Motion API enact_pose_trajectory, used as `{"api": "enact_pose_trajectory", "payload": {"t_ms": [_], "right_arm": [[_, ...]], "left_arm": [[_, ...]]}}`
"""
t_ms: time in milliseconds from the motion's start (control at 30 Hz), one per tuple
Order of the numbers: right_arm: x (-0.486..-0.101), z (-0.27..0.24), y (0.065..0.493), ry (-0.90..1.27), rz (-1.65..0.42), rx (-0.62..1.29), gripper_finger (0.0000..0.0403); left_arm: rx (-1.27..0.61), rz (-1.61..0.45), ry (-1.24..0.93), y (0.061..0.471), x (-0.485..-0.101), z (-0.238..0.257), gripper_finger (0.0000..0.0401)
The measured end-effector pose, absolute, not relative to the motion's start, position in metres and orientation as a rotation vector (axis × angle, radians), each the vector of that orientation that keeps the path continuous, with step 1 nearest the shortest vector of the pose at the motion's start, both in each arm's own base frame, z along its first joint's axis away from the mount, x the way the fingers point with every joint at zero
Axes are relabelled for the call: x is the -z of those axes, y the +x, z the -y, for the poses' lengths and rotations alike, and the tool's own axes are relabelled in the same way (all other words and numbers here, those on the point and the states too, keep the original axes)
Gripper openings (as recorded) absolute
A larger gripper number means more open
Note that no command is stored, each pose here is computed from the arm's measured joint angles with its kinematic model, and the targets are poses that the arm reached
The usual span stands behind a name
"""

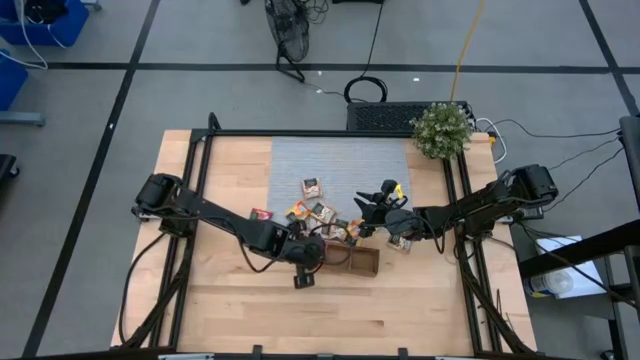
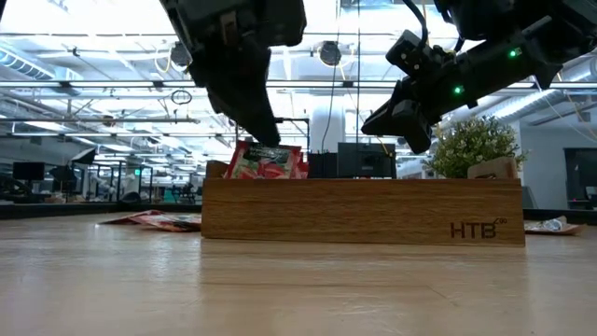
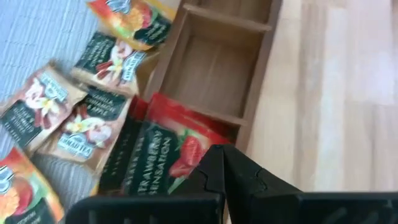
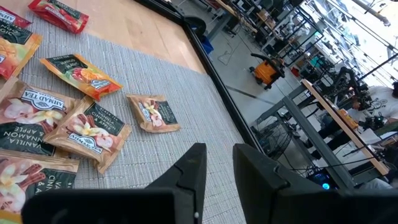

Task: Pick & Place Tea
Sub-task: Put the red tea bag into the left section of the wooden organizer

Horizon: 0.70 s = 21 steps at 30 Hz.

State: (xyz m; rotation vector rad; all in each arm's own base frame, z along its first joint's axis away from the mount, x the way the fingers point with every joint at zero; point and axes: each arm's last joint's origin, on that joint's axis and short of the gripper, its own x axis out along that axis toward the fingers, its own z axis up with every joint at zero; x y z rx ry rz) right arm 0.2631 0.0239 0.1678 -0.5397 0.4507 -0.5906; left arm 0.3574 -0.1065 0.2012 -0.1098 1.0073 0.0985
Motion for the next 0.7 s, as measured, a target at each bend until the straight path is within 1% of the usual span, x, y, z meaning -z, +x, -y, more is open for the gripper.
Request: {"api": "enact_pose_trajectory", "payload": {"t_ms": [200, 367, 567, 700], "right_arm": [[-0.168, -0.024, 0.263, -0.539, -0.451, 0.591, 0.007], [-0.168, -0.024, 0.263, -0.54, -0.451, 0.59, 0.007], [-0.168, -0.024, 0.263, -0.539, -0.45, 0.59, 0.007], [-0.168, -0.024, 0.263, -0.54, -0.45, 0.59, 0.007]], "left_arm": [[-0.127, -1.04, -0.134, 0.357, -0.195, 0.104, 0.0003], [-0.128, -1.085, -0.142, 0.361, -0.18, 0.103, 0.0003], [-0.101, -1.148, -0.206, 0.37, -0.158, 0.098, 0.0004], [-0.093, -1.146, -0.237, 0.374, -0.152, 0.095, 0.0004]]}}
